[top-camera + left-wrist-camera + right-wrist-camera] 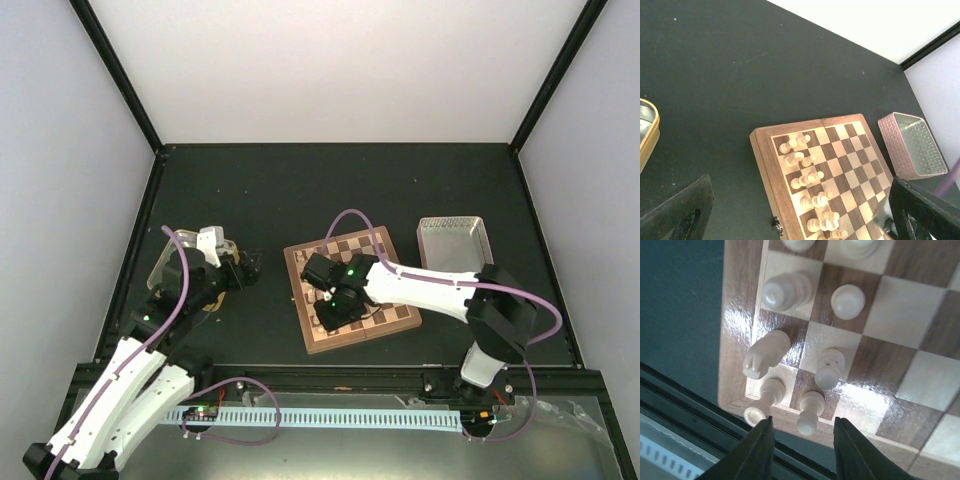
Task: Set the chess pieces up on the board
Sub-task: Place the chess piece on the chessboard, then reset both arms
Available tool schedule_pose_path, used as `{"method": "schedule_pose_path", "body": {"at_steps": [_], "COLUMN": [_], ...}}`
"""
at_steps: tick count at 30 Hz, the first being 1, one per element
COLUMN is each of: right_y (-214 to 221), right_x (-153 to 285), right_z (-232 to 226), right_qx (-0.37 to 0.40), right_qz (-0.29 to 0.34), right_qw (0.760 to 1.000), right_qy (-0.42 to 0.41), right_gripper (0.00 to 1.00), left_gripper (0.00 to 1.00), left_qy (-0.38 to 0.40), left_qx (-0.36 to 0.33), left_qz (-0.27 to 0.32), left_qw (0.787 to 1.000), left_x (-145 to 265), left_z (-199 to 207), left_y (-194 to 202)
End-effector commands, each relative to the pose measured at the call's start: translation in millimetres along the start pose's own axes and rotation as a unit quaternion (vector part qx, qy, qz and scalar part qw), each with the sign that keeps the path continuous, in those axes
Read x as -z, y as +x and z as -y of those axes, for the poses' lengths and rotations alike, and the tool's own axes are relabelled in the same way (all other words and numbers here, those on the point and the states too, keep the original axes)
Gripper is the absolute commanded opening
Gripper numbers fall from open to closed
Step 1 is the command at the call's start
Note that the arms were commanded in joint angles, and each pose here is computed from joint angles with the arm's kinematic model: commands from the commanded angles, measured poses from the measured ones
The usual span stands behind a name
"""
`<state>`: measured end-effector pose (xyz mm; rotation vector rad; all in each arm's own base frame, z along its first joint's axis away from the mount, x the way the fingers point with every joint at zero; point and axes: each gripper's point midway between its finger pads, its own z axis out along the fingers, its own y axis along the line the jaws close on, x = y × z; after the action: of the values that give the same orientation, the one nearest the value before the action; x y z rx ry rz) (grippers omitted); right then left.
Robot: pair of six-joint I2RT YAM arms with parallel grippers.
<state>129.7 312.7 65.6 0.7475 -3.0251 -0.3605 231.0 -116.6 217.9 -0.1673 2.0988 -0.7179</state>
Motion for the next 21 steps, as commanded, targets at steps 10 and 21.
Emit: {"method": "schedule_pose_path", "body": {"at_steps": [10,21], "right_y": [-31.6,40.7], "right_x": [162.0,306.4], "right_z": [63.7,167.3], "right_qx": [-0.082,-0.190], "right_qz": [0.338,0.584], "right_qw": [0.936,0.785], "right_qy": [0.051,0.081], "right_gripper": [0.61,0.85], "left_gripper": [0.99,0.99], "left_qy": [0.026,0.033], "left_qx": [-0.068,-0.156], "left_qz": [0.017,0.117], "left_qw": [0.997,0.980], "left_x": [40.1,115.2], "left_z": [26.4,50.2], "left_y": [-24.3,-70.1]}}
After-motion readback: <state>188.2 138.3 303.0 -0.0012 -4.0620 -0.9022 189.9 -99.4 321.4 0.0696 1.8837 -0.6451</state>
